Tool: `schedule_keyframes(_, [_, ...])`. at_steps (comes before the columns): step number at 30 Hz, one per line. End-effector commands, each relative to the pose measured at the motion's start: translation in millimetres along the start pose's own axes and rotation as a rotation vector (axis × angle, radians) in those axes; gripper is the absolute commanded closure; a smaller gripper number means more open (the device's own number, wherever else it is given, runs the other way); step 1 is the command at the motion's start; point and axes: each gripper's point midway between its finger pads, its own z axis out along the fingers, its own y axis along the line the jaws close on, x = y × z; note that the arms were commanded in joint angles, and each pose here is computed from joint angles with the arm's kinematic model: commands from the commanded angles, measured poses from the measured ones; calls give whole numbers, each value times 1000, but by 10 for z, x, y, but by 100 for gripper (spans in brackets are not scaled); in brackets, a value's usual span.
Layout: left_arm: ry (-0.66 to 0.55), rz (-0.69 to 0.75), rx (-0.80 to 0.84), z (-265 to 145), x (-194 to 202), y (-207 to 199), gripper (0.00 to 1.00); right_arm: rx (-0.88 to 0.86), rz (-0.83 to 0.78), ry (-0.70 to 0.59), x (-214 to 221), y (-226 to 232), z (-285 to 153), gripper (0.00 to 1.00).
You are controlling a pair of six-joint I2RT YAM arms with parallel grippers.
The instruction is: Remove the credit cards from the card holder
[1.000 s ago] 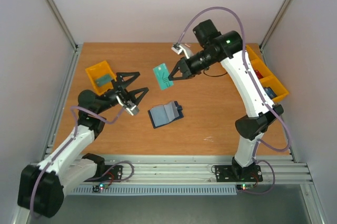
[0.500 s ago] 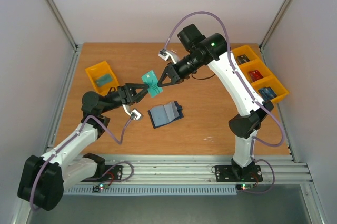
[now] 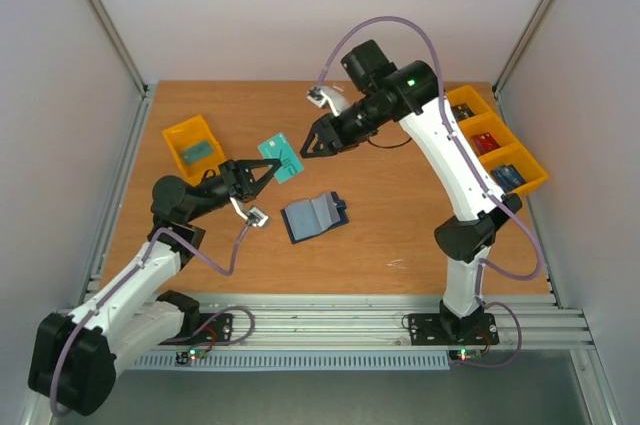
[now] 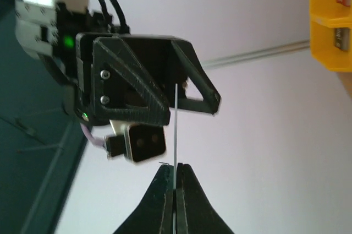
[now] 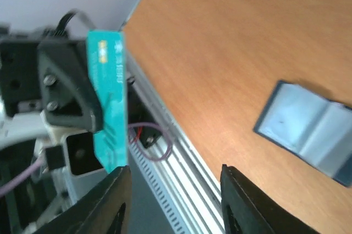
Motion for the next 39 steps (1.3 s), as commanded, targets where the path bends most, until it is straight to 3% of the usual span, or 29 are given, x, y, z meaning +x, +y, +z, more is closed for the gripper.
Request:
schedule_keyframes(1, [171,-200,204,-128,174,-320,100,263,-18,-174,-160,-304,-501,48])
schedule_keyframes(3, [290,-327,334,-232,306,-465,100,361,-22,-240,-201,-434,-706,34])
schedule_keyframes(4, [365,-396,394,-298,390,-563,100,405,-14,-261,-202,-513,-782,15])
schedule_keyframes(5, [450,-457,448,-364,494,-661,100,457,-8,-289,-215,-598,-878,4])
schedule_keyframes(9, [873,-685,648,-762,928,-1124,100,566,8,-364,-254,-839,-1106,1])
schedule_keyframes(11, [1026,-760,725,-978,1029,-1295,100,600,8,-399,-281,-929,-1205,2])
schedule_keyframes(17, [1341,-981,956,-1557,1077,-1680,100,664,0,-415,-299,-1195,-1380,2])
schedule_keyframes(21, [1537,-1097,971,-1827,1417,-1802,100,658,16,-407,-279,-1349,-1416,2])
schedule_keyframes(30, [1750,-1126,943,-1995,2103,-2248,100,670,48,-410,-280,-1599,-1490,2])
schedule_keyframes(39, [1743,-1009,929,-2058,2421,-2567,100,651,87,-393,-292,-1771,-1418,2])
